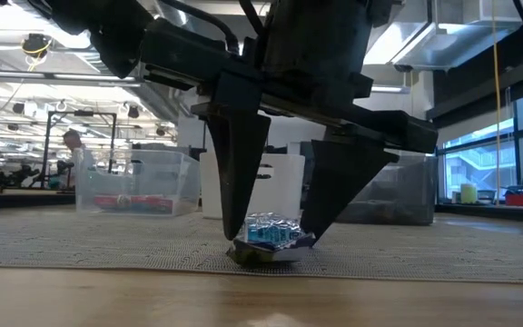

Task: Pick and place Granola Bars by type
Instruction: Put the blue granola bar into the white bin

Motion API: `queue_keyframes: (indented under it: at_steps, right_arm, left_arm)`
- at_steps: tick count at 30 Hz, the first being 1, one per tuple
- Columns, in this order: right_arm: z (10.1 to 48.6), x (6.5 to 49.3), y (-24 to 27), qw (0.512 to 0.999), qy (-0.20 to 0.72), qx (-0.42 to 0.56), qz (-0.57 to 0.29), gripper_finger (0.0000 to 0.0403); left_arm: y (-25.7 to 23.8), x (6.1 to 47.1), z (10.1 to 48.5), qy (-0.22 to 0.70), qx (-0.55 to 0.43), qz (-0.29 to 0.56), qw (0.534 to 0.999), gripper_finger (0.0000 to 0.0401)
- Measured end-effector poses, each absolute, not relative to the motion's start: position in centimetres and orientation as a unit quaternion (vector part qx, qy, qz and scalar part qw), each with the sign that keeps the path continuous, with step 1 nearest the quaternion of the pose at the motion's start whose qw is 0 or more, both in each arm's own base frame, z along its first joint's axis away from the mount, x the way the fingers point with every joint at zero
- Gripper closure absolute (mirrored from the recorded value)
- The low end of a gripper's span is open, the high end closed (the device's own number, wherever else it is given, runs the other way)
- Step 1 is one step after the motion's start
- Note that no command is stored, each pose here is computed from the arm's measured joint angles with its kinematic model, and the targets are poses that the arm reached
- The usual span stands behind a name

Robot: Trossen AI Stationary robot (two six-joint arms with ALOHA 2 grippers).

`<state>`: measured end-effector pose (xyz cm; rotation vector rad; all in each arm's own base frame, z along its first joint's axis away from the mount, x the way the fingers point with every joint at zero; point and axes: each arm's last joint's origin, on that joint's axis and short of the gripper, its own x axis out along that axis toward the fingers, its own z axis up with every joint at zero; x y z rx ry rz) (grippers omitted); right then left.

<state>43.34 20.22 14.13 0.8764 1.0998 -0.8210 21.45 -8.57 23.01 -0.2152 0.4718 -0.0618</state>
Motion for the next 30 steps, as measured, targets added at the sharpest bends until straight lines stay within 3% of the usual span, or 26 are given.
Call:
queue_keyframes:
  at_steps: [17,30]
  right_arm:
    - [14.12,43.39,20.20,0.694,0.496,0.381,-0.357,0.0269]
    - [14.53,43.33,20.24,0.697,0.507,0.375,-0.342,0.0289]
  left_arm:
    - [-8.57,21.45,23.01,0.233,-0.106,-0.030,0.966,0.0228]
    - [-8.57,21.45,23.01,0.233,-0.106,-0.030,0.966,0.0228]
